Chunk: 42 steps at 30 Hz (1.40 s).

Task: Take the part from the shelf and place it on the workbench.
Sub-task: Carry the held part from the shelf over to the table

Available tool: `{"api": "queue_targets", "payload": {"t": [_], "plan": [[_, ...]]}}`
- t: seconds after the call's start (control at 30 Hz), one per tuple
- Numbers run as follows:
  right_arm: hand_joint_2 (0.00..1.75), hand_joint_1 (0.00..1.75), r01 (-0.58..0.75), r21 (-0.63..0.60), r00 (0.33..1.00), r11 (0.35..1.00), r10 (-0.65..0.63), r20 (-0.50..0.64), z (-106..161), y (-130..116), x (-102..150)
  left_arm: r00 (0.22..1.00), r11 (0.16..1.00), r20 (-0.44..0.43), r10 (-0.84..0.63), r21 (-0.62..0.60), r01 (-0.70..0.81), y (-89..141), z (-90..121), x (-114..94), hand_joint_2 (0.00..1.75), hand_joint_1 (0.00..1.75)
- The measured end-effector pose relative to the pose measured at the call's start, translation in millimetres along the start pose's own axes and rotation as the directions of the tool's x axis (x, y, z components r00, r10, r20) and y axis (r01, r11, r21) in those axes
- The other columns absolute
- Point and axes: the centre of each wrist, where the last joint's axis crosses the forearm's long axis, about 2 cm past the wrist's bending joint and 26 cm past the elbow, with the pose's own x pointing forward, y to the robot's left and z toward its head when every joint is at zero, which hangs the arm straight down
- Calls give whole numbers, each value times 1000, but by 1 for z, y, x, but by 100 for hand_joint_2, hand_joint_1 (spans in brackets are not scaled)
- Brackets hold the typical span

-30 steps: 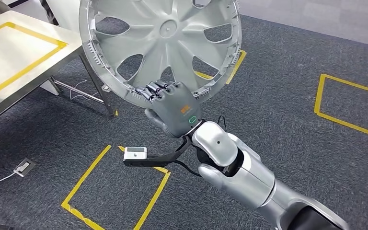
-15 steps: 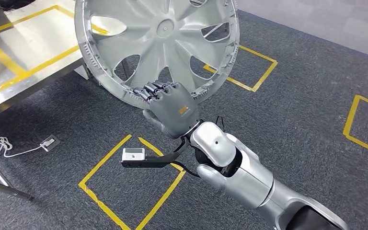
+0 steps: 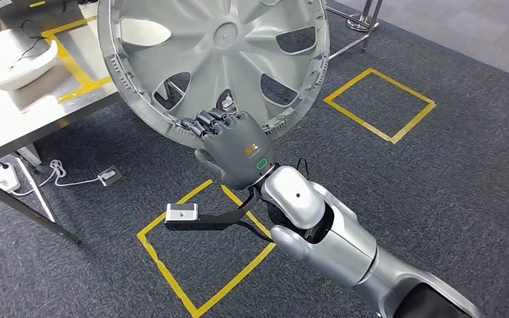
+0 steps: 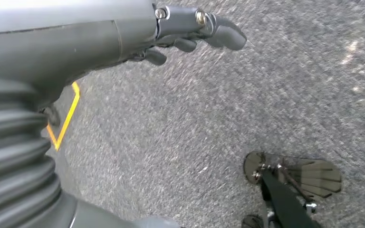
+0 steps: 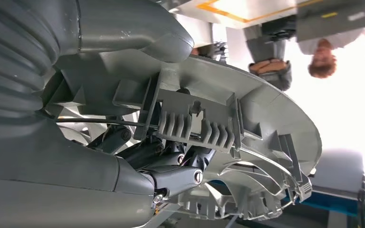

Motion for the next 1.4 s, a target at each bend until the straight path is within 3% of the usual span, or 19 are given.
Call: {"api": "queue_targets", "payload": {"t": [1.4], "plan": [[175,175,33,0,999,999,-33,13,-6,-1,-3,1000,999,-20,20,29,-19,2,0,0,175,0]]}}
